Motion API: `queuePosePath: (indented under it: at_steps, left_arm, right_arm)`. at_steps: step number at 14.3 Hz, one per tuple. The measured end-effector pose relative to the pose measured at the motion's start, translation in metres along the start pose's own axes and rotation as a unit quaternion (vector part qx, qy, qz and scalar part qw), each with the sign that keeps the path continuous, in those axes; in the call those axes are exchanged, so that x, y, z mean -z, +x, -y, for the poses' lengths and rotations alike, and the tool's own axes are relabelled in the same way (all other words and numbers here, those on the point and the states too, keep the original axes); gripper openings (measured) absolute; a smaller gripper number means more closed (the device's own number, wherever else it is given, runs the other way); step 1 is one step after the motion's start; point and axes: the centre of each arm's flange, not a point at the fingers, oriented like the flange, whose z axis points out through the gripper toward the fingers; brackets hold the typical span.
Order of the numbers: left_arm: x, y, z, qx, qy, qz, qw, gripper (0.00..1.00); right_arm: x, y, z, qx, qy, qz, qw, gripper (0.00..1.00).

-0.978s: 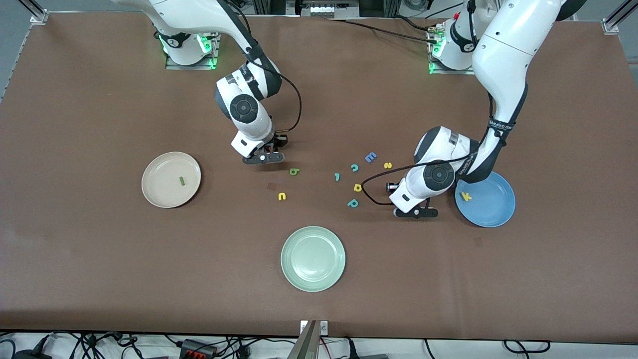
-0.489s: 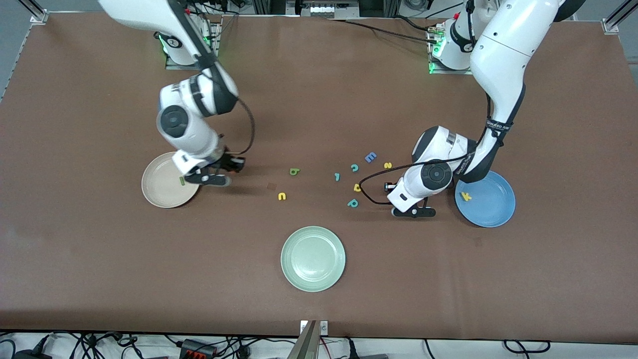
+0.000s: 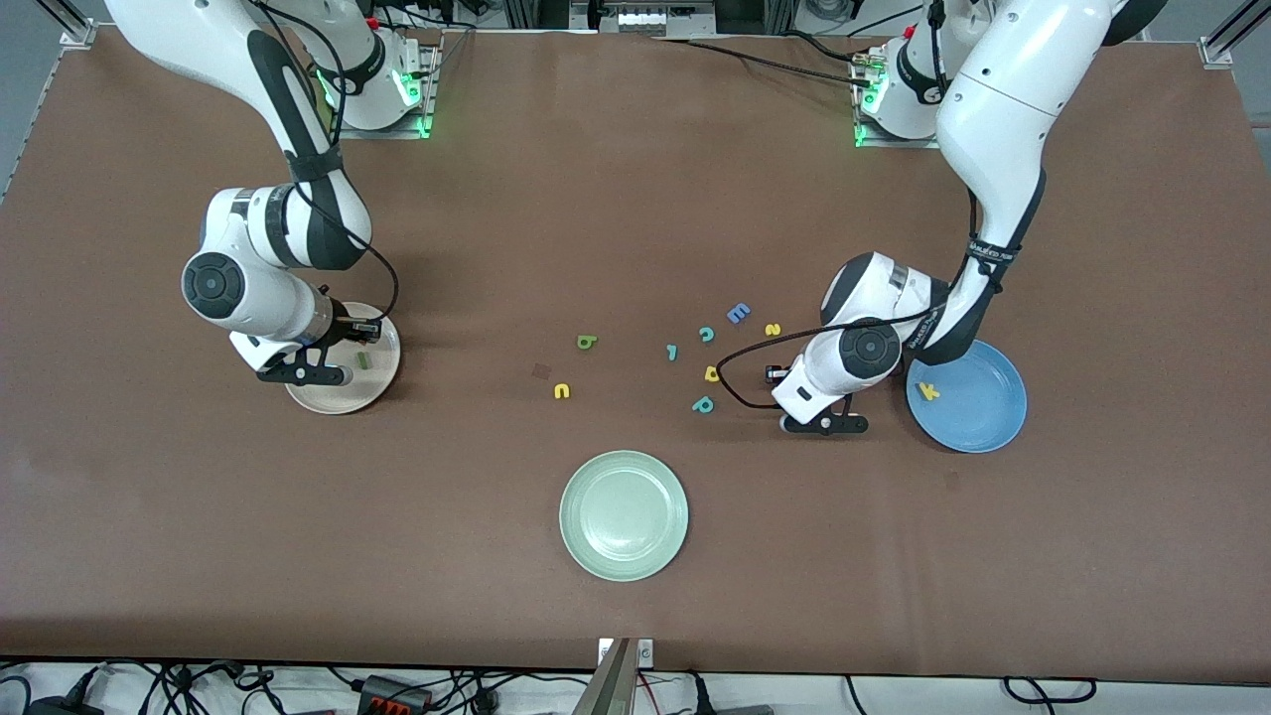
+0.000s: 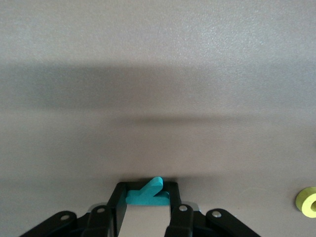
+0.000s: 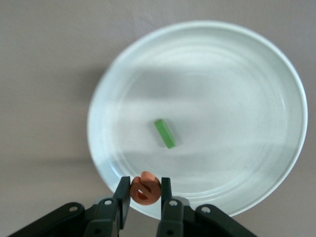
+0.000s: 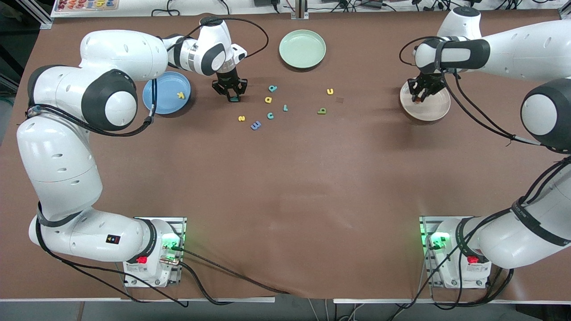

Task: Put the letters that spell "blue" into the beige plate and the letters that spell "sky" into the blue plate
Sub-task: 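Place orange e on white plate while the left gripper places y on blue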

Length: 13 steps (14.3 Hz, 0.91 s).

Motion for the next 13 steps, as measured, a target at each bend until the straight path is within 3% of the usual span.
queuePosePath:
  at_steps: [4, 6, 9, 12, 13]
  left_arm:
    - [0.013, 0.004, 0.006, -0.001, 0.004, 0.003, 1.0, 0.39]
    - [0.043, 0.012, 0.027, -0.018, 0.015, 0.018, 1.0, 0.39]
    - [0.095, 0.028, 0.107, -0.065, 0.021, 0.047, 0.997, 0.39]
    - [0.102, 0.037, 0.199, -0.121, 0.014, 0.067, 0.99, 0.39]
    - [0.095, 0.037, 0.225, -0.133, 0.008, 0.074, 0.988, 0.39]
  right_arm:
    - [-0.017, -0.001, 0.003, 0.002, -0.006, 0.014, 1.0, 0.32]
    - [-0.011, 0.004, 0.005, 0.003, -0.005, 0.005, 1.0, 0.46]
    - [0.02, 0.019, 0.032, 0.016, 0.002, -0.029, 0.999, 0.75]
    - [0.049, 0.014, 0.122, 0.045, 0.009, -0.063, 0.997, 1.0]
    - [0.052, 0.006, 0.162, 0.065, 0.008, -0.071, 0.995, 1.0]
